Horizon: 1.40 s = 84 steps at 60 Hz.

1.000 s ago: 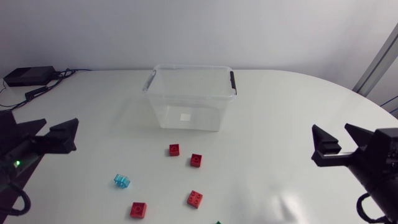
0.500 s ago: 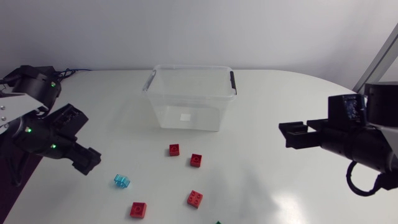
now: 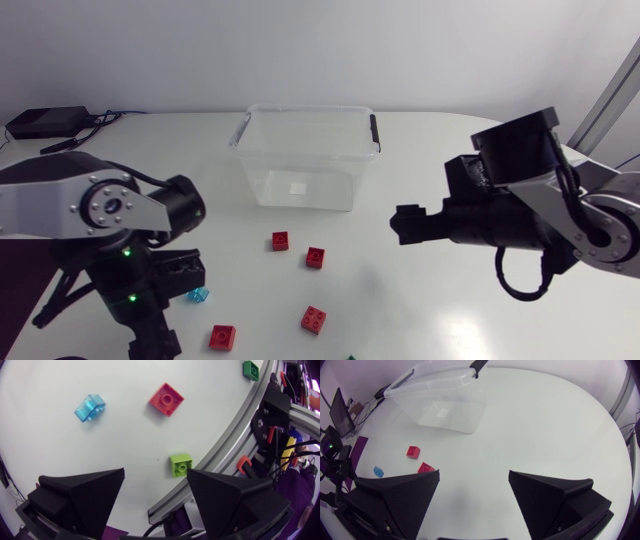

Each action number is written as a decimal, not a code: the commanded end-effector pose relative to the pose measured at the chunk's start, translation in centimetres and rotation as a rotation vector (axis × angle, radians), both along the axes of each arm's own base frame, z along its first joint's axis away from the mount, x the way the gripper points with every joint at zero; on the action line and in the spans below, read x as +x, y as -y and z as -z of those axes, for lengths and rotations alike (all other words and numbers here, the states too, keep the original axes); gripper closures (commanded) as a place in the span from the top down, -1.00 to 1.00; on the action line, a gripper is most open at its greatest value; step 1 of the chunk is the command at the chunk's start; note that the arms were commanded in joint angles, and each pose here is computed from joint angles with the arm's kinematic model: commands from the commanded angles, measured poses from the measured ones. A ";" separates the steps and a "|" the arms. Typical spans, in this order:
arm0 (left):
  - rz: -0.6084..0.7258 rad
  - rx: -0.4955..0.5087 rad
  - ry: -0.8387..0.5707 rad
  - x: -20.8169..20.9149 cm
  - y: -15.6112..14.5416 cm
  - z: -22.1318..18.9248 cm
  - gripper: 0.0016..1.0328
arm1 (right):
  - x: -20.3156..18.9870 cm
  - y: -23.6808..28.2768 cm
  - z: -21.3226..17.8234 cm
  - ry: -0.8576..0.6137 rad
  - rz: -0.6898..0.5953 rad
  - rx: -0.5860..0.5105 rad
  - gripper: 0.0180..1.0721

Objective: Place the duplo bricks in the container

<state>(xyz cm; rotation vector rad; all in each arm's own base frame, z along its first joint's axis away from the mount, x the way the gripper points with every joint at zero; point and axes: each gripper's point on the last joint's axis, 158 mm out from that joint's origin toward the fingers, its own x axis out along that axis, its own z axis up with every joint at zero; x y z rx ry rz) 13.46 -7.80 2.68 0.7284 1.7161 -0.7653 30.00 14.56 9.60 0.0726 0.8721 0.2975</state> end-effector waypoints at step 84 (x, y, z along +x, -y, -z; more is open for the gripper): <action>-0.268 0.069 -0.124 2.2 2.7 2.3 -0.59 | -8.6 -9.6 4.1 -0.262 -0.230 -0.054 0.90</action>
